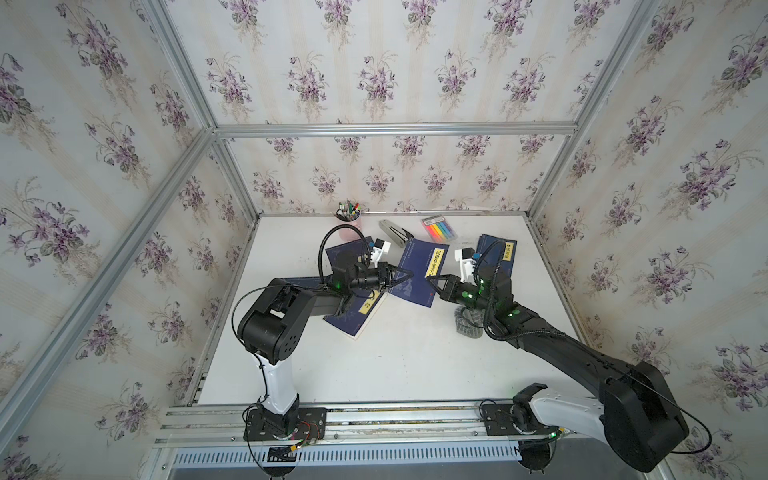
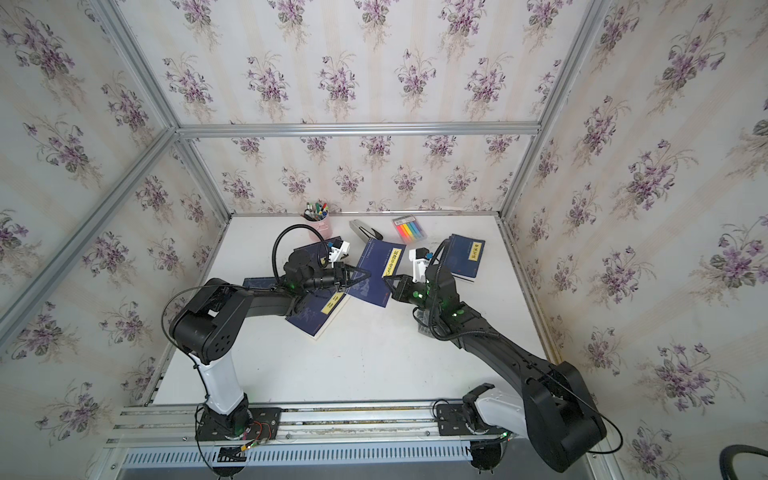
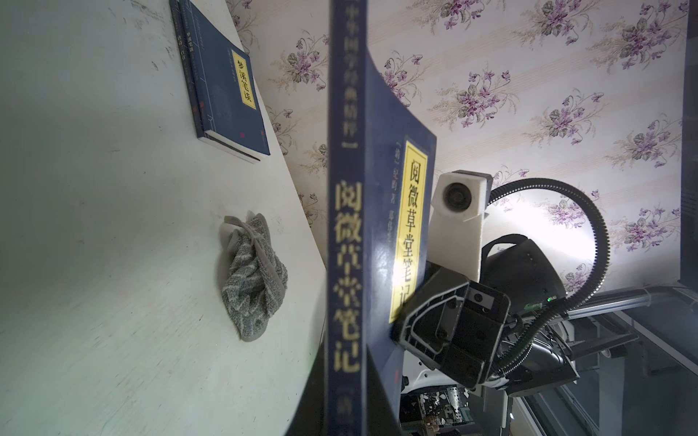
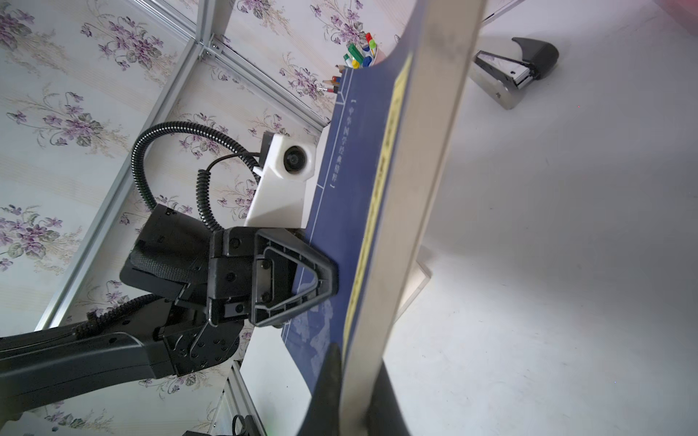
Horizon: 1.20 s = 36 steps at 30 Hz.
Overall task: Wipe the cover of the book
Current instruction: Place the book on the book.
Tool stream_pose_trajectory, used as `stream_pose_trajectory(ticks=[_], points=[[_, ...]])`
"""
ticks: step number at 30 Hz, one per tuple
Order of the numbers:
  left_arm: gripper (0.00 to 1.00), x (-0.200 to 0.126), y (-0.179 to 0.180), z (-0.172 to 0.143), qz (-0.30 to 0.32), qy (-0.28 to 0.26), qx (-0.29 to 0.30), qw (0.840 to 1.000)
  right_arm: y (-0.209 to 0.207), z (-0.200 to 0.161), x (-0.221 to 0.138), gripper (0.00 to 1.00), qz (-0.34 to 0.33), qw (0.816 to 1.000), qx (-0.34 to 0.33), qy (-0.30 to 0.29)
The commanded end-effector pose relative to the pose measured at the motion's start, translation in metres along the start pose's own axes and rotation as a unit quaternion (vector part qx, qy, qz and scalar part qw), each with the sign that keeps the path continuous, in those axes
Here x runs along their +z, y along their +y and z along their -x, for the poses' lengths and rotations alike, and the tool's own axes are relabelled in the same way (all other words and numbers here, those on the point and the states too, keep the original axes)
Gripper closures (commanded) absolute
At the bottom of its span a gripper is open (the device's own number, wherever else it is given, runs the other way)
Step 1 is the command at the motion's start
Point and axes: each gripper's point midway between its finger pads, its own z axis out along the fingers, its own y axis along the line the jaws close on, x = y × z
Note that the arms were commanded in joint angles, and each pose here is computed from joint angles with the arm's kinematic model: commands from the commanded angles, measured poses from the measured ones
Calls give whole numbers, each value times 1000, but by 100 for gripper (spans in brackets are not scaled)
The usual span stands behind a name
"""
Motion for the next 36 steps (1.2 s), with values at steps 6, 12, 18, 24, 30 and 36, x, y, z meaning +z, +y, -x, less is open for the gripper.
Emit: stream_pose_trajectory(ticks=[6, 12, 18, 24, 30, 36], points=[[28, -7, 6, -11, 72, 31, 55, 995, -9, 31, -7, 100, -72, 995, -64, -4], [22, -38, 25, -11, 242, 43, 111, 963, -64, 79, -28, 100, -159, 986, -53, -15], [18, -69, 35, -10, 341, 46, 145, 928, -120, 127, -32, 100, -255, 963, -88, 10], [15, -85, 39, -16, 340, 49, 150, 927, -182, 176, -44, 100, -264, 963, -48, 28], [11, -93, 50, -13, 326, 30, 134, 935, -226, 190, -52, 100, -268, 960, -38, 69], [10, -104, 66, -16, 361, 23, 133, 923, -266, 191, -72, 100, -282, 957, 0, 67]])
